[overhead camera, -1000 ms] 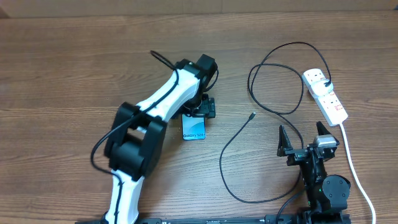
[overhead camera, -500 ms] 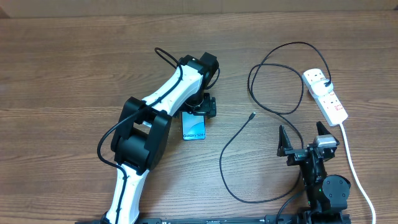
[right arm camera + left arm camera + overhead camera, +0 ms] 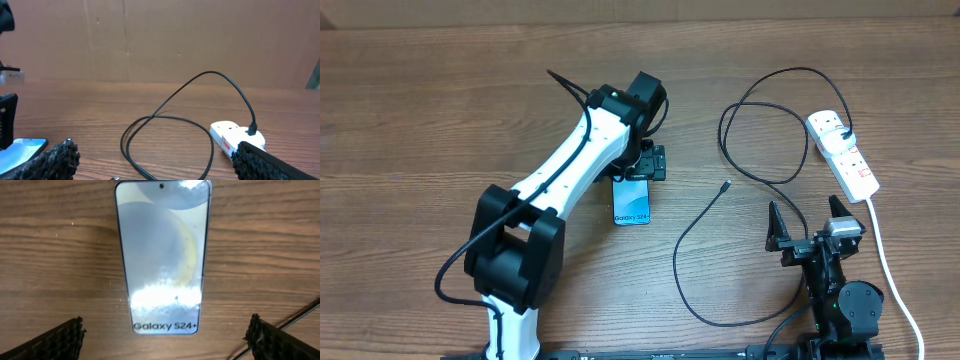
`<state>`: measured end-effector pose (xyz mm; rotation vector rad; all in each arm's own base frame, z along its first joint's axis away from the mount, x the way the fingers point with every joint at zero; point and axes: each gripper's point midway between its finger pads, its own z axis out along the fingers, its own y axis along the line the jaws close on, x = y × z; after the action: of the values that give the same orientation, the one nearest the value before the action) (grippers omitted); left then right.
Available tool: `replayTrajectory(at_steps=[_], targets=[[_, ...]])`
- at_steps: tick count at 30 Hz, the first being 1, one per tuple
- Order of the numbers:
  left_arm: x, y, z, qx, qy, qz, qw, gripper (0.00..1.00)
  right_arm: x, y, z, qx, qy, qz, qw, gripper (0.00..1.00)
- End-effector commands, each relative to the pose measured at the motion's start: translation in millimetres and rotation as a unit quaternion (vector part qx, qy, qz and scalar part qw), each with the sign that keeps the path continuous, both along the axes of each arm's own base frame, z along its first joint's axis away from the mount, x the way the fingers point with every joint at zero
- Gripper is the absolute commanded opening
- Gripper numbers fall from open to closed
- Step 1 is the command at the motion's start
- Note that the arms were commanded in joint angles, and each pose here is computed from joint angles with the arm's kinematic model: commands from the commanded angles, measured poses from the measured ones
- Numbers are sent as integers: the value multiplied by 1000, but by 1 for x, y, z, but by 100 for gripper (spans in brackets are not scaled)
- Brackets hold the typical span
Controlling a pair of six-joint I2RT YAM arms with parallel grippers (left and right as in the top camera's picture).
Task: Plug charger to phone and switch on socket
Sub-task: 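Align the left gripper fingers around the phone's top end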
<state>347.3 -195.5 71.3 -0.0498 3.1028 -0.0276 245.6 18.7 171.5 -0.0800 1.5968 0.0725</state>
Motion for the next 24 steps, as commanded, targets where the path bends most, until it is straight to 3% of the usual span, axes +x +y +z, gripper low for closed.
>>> replayTrajectory(at_steps=[1, 11, 24], targets=[[-3, 5, -11, 5, 4, -1, 1000, 99, 0, 1, -1, 0, -3, 2, 1000, 100], [14, 1, -10, -11, -24, 21, 999, 100, 0, 1, -1, 0, -3, 2, 1000, 100], [17, 10, -10, 16, -28, 29, 999, 100, 0, 1, -1, 0, -3, 2, 1000, 100]])
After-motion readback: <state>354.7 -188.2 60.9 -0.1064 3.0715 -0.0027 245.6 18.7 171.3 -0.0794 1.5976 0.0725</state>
